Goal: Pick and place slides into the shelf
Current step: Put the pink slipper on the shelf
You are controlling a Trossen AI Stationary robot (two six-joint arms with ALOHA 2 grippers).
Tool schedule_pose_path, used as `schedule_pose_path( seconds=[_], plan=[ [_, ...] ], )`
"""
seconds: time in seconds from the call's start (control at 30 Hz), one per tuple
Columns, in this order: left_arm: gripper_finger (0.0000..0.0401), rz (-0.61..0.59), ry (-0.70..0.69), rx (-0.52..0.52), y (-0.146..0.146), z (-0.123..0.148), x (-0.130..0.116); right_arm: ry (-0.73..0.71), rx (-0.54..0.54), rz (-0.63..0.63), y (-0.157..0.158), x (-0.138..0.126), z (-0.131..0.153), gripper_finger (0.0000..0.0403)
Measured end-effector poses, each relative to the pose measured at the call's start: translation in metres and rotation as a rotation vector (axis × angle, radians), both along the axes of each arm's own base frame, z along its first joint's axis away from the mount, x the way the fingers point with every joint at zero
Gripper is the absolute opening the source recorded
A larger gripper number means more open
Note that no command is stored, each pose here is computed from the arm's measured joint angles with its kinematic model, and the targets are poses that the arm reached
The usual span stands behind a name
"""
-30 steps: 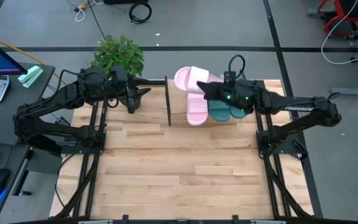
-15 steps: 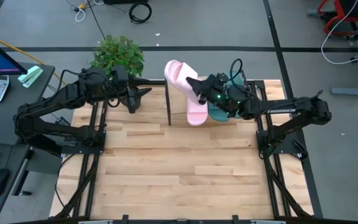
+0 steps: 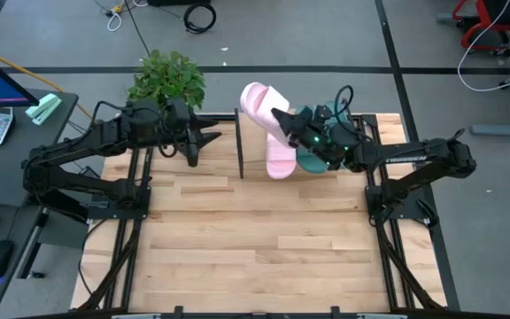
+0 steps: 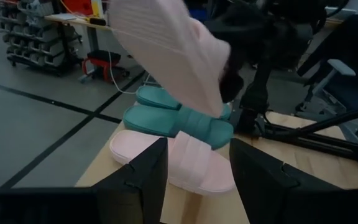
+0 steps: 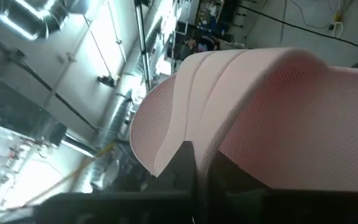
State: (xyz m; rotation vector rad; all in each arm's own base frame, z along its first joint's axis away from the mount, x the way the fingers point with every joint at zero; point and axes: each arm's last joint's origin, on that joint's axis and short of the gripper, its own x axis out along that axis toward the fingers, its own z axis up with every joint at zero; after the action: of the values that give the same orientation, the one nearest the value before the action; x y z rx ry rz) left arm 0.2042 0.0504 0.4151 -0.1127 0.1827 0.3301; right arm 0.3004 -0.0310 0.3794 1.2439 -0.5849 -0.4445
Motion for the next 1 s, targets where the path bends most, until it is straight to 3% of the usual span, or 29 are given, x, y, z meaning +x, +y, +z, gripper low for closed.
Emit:
schedule_pose_path(
  seconds=[0.37, 0.57, 0.8, 1.0],
  plan=[
    [0.0176, -0.010, 0.006, 0.038, -0.001, 0.001, 0.000, 0.219, 0.108, 0.094, 0.069, -0.034, -0.007, 0.0008],
    [0.0172, -0.004, -0.006, 0.007, -0.001, 0.001, 0.000, 0.323, 0.138, 0.163, 0.106, -0.056, -0.016, 0.0008],
    [0.0173, -0.029, -0.018, -0.045, -0.008, 0.001, 0.001, 0.424, 0.171, 0.233, 0.160, -0.066, -0.046, 0.0007],
    [0.0173, -0.086, -0.004, -0.100, -0.022, -0.004, 0.008, 0.389, 0.184, 0.220, 0.210, -0.073, -0.075, 0.0007]
  ],
)
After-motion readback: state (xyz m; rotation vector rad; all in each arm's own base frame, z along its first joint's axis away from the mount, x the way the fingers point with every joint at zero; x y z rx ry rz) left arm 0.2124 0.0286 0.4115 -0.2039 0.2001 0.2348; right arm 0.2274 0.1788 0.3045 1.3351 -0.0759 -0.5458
